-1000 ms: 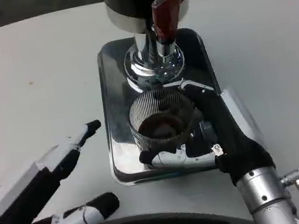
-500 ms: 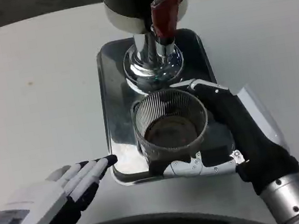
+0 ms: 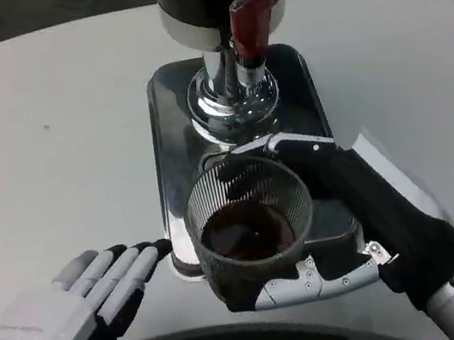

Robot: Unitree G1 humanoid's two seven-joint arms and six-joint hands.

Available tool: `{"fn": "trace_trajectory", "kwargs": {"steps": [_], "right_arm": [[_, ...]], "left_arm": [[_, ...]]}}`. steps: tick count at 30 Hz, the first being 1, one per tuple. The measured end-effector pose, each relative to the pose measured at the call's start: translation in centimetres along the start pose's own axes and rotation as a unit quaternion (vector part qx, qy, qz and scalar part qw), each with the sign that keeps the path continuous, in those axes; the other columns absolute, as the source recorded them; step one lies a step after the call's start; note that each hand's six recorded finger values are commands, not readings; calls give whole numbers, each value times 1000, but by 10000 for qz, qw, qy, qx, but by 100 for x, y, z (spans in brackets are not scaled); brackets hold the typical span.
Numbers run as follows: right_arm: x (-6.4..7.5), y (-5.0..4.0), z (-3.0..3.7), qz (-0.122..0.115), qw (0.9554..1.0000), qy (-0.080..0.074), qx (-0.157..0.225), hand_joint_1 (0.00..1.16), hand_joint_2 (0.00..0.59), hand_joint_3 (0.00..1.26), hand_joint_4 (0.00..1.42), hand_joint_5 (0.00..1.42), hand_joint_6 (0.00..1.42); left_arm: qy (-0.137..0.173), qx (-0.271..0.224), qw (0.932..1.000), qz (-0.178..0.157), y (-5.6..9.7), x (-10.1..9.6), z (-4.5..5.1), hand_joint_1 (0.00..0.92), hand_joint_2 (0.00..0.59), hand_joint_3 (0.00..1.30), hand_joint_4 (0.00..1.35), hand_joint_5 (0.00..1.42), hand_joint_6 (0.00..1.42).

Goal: Grasp the cup under the faucet to collect the drink, then remove the cup.

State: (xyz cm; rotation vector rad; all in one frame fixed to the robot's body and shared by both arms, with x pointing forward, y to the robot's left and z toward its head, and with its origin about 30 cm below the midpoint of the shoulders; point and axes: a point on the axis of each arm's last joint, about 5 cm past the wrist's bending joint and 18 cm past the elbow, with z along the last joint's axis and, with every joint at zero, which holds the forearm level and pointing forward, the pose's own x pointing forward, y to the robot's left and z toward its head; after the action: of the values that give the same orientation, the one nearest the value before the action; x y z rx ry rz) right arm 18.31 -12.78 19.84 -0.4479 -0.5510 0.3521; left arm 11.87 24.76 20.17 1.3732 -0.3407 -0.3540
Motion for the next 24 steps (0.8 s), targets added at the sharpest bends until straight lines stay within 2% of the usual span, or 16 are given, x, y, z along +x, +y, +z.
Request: {"fn": "trace_trajectory", "kwargs": {"steps": [5, 11, 15, 18, 24], "right_arm": [[-89, -1, 67, 166, 9998, -45, 108, 1103, 144, 726, 926, 993, 1395], [-202, -12, 133, 333, 9992, 10, 226, 1096, 146, 726, 926, 993, 1395], [-272, -8, 161, 339, 9990, 71, 293, 1093, 146, 726, 926, 993, 1395], [-320, 7, 171, 357, 9985, 121, 385, 1092, 147, 726, 926, 993, 1395], [-372, -8, 237, 339, 9985, 19, 434, 1090, 152, 726, 926, 993, 1395]], "left_arm": [[34, 122, 9999, 5, 0, -13, 45, 0, 0, 0, 0, 0, 0], [204, 24, 9996, 199, -50, -81, 87, 0, 0, 0, 0, 0, 0], [262, 3, 9989, 383, -83, -110, 129, 0, 0, 0, 0, 0, 0], [133, 20, 9989, 441, -78, -86, 177, 0, 0, 0, 0, 0, 0], [-44, 148, 9986, 514, -60, -13, 213, 0, 0, 0, 0, 0, 0]]}}
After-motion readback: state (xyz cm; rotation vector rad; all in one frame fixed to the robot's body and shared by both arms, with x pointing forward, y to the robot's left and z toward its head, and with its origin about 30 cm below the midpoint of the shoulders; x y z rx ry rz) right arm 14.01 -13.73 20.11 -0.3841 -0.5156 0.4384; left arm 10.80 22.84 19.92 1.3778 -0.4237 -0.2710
